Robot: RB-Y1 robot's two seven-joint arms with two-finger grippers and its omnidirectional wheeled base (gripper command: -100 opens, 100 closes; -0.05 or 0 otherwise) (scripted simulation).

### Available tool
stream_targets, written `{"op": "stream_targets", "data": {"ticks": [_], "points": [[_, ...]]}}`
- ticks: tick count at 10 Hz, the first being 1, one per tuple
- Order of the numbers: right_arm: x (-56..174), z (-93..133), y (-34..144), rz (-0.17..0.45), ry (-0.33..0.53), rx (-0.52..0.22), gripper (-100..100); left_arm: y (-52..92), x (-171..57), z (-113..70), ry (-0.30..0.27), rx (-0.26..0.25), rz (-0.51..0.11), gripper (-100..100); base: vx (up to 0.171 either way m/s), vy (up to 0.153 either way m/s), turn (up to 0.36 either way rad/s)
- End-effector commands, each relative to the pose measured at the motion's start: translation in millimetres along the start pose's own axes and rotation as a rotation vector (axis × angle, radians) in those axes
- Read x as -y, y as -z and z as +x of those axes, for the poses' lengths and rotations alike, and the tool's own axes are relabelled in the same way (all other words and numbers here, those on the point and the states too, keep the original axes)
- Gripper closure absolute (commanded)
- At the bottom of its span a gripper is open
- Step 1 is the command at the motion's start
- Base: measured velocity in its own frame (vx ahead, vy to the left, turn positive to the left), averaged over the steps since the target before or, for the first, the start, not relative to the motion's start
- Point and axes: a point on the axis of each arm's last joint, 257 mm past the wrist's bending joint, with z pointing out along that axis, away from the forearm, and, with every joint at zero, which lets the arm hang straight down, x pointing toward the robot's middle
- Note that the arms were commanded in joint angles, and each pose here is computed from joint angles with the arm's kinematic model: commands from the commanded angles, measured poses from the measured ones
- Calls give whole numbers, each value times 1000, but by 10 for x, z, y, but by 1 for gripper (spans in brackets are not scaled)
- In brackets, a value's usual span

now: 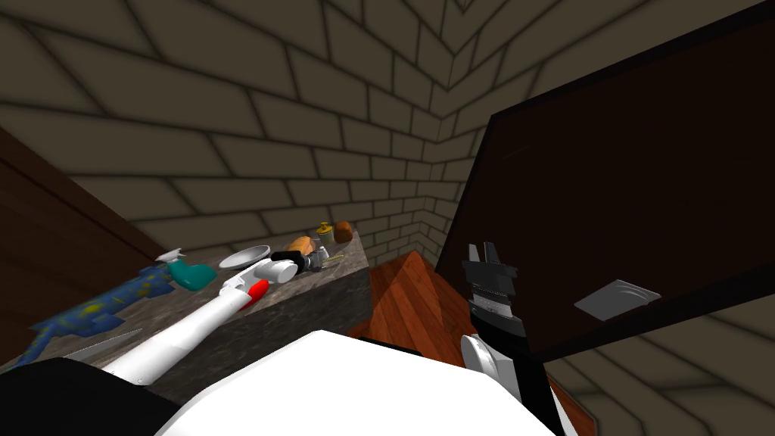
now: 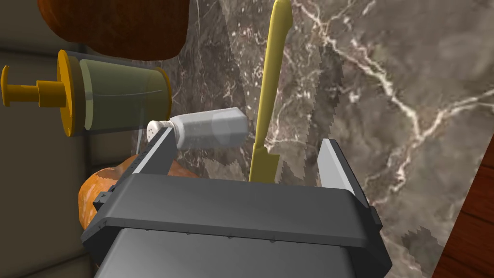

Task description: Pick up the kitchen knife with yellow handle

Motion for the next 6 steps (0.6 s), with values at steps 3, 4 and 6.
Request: {"op": "stream_targets", "data": {"ticks": [3,4,6], "points": [[0,0,0,0,0,0,0,-89,260,37,27,16,-18,-100,-73,-44,60],[0,0,0,0,0,0,0,-116,326,45,36,22,-27,-100,-86,-35,41],[0,0,0,0,0,0,0,-142,398,63,45,26,-36,-100,-67,-22,33]]}}
